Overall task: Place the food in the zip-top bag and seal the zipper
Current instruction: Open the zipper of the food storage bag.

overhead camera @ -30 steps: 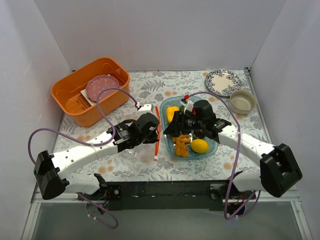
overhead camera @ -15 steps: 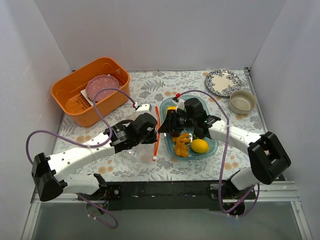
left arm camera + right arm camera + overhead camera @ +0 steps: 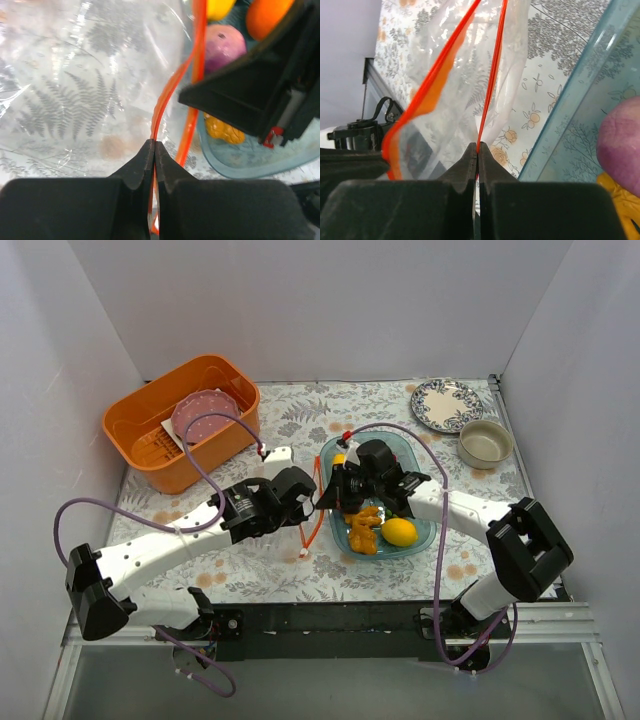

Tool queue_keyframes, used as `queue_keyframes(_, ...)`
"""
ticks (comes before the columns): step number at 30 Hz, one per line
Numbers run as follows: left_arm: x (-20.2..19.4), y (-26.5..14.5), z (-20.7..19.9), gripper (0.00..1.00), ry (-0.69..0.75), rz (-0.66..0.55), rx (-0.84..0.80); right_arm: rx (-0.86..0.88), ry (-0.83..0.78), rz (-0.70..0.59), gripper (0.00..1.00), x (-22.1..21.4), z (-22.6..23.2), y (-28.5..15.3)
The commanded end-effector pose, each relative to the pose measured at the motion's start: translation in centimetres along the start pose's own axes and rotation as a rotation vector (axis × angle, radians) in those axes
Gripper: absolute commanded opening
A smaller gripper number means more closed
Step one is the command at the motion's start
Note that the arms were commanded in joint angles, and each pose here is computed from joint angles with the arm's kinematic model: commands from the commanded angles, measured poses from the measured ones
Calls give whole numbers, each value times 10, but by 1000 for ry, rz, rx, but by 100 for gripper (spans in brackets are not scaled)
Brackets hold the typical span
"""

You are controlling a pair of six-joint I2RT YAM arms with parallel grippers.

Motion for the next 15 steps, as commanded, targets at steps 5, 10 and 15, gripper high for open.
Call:
queue_keyframes(5, 22, -15, 27, 0, -6, -84, 293, -90, -3, -102, 1, 2, 14, -1)
queue_keyframes(10, 21, -15, 26, 0, -7, -79, 286, -121, 6, -90, 1, 3, 14, 0)
queue_keyframes(15, 17, -7, 10, 4, 21, -52, 147, -17, 7, -68, 1, 3, 29, -1)
Point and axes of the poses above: each gripper's point midway between its finger pads, its own y axis out along the fingers, its own z axis along the line the jaws close on, x = y × z, the point moved 8 cm from there along -y, back along the fingers, and after that the axes turned 13 degrees about y, right-handed, at the moved point
